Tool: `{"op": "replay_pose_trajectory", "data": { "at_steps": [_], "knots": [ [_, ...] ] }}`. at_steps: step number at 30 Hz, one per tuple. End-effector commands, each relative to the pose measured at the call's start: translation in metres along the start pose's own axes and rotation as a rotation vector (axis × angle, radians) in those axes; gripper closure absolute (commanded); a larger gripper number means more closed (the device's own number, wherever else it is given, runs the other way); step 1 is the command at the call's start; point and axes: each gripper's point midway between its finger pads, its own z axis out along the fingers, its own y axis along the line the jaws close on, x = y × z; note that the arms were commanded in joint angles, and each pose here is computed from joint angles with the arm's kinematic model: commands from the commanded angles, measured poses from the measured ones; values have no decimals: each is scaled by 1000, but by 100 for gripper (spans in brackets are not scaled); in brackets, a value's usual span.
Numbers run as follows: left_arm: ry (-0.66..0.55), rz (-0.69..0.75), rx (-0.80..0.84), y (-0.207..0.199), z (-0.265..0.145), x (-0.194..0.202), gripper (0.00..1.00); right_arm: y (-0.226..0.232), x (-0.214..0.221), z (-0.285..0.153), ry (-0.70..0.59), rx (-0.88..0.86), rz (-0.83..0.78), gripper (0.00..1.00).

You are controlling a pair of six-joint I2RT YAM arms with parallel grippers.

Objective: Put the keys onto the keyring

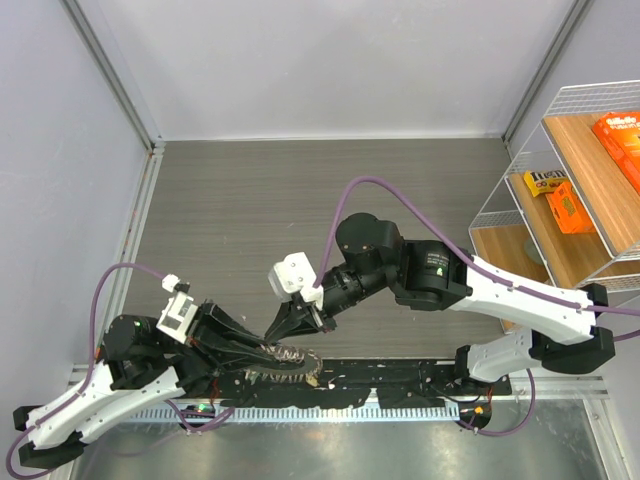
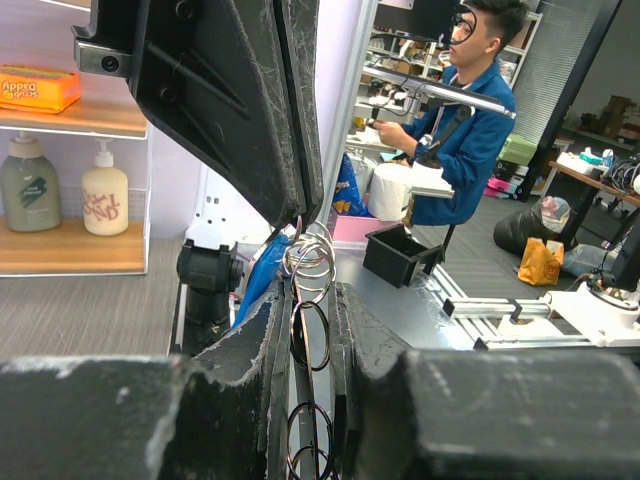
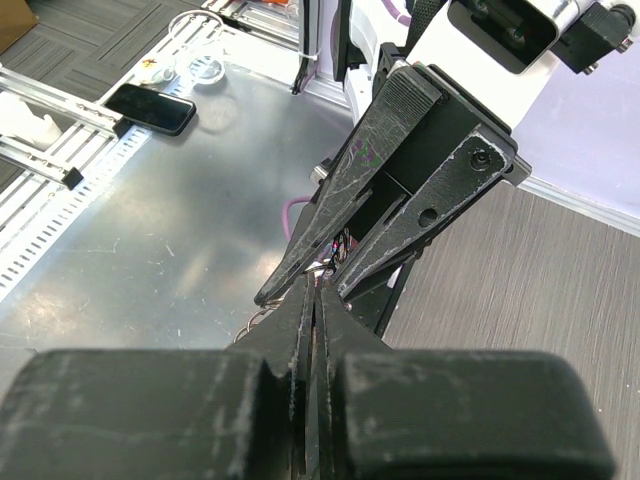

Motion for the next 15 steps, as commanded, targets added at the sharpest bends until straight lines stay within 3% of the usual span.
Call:
{"op": "replay_pose_trajectory", "data": {
  "at_steps": [1, 15],
  "knots": [
    [-64, 53, 28, -9, 0, -19, 100, 1, -22, -3, -45, -3, -36, 95],
    [-71, 57, 25, -9, -1, -19, 100, 0, -10, 0, -17, 4, -20, 95]
  ]
}}
